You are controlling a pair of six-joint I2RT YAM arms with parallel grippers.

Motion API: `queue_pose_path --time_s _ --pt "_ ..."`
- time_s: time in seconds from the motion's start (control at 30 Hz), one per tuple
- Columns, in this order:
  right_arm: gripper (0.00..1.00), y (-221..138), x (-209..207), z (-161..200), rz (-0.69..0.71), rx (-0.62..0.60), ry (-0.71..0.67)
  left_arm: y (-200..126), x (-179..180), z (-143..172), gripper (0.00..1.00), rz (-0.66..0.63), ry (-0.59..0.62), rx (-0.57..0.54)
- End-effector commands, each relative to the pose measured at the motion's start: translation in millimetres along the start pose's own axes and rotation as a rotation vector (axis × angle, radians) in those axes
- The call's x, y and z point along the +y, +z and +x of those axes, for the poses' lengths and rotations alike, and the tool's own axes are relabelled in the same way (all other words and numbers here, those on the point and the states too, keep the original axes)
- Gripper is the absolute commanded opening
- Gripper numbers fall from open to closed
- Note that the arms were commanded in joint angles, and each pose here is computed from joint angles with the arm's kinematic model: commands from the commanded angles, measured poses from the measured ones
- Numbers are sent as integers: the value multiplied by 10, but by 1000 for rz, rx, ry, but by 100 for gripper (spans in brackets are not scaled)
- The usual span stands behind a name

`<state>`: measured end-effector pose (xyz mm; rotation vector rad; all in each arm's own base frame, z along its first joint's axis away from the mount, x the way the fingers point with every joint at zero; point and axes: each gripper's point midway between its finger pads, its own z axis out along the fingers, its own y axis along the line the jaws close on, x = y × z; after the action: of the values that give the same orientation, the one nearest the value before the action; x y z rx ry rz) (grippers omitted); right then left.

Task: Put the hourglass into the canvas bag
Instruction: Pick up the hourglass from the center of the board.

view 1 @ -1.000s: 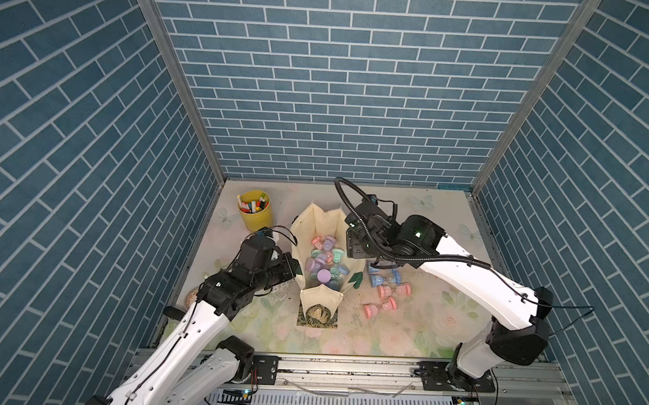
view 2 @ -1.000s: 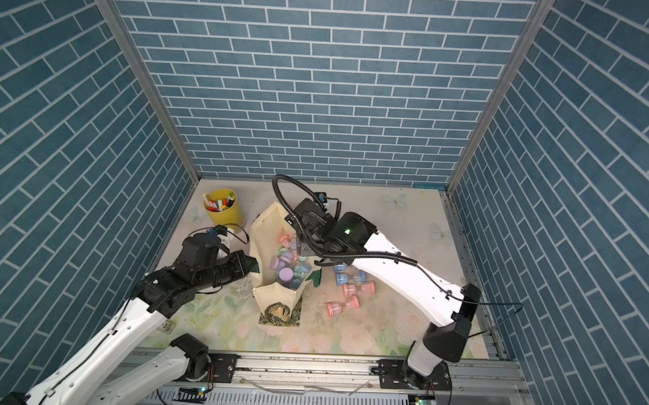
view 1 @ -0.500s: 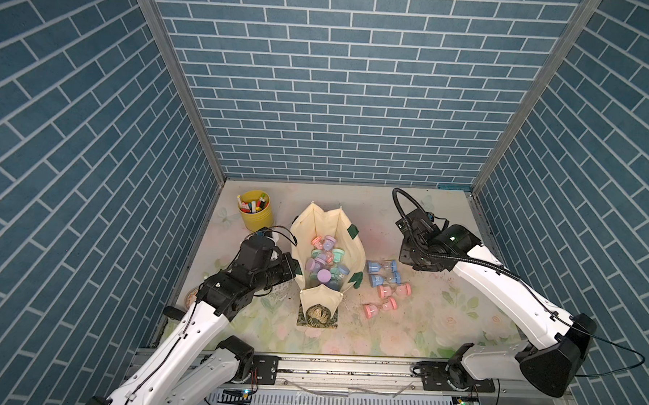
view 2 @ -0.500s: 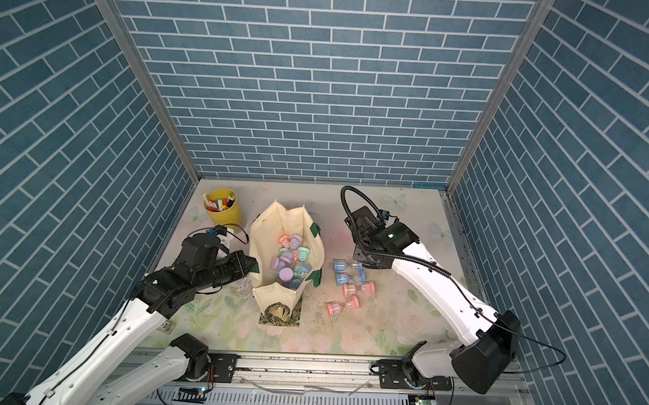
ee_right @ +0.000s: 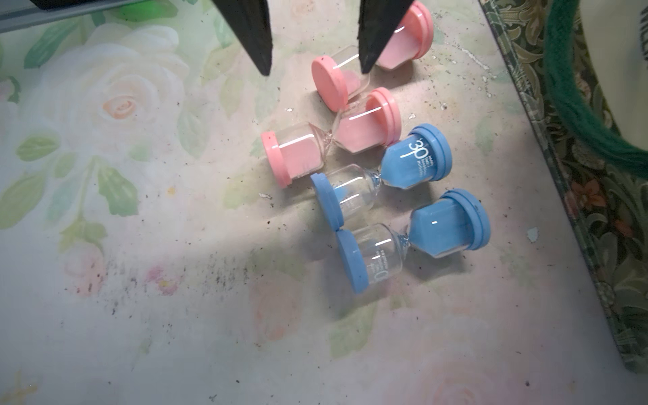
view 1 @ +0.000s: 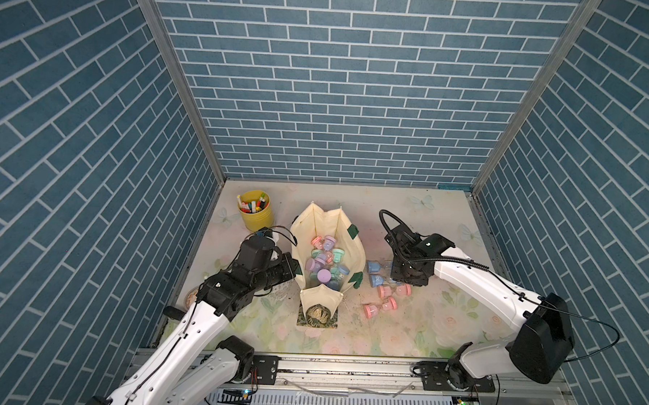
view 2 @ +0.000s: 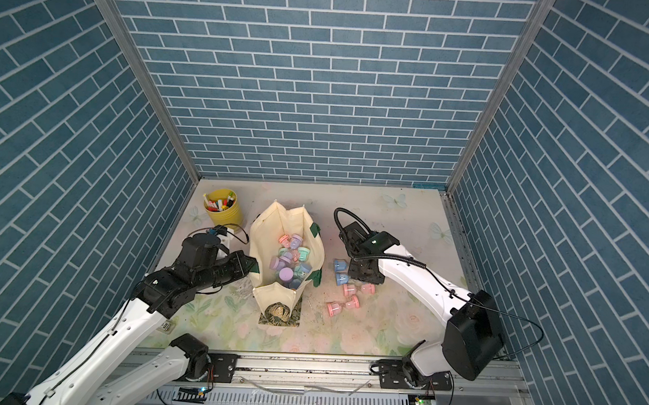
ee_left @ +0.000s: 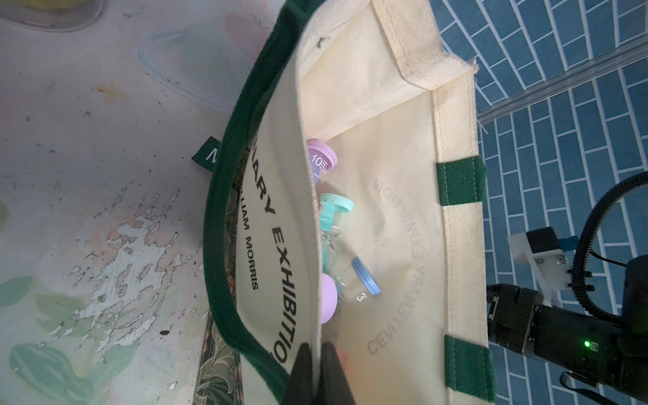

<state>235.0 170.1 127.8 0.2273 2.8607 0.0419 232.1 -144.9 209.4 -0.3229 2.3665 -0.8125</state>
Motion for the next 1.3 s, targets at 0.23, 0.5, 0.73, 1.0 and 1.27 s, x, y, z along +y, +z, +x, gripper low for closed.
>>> queue_pose_path --time_s 0.23,0.5,0.73,1.0,1.27 --pt "40 91 283 -142 -52 16 28 21 48 7 0 -12 11 4" --pt "45 220 369 -252 -68 37 70 10 25 -18 0 -9 17 0" --pt "53 371 431 -315 -64 65 105 26 57 0 0 -15 14 2" --pt "56 556 525 -374 -67 89 151 48 60 5 0 -11 12 7" --pt "57 682 630 -475 -65 99 214 49 92 27 0 -13 6 9"
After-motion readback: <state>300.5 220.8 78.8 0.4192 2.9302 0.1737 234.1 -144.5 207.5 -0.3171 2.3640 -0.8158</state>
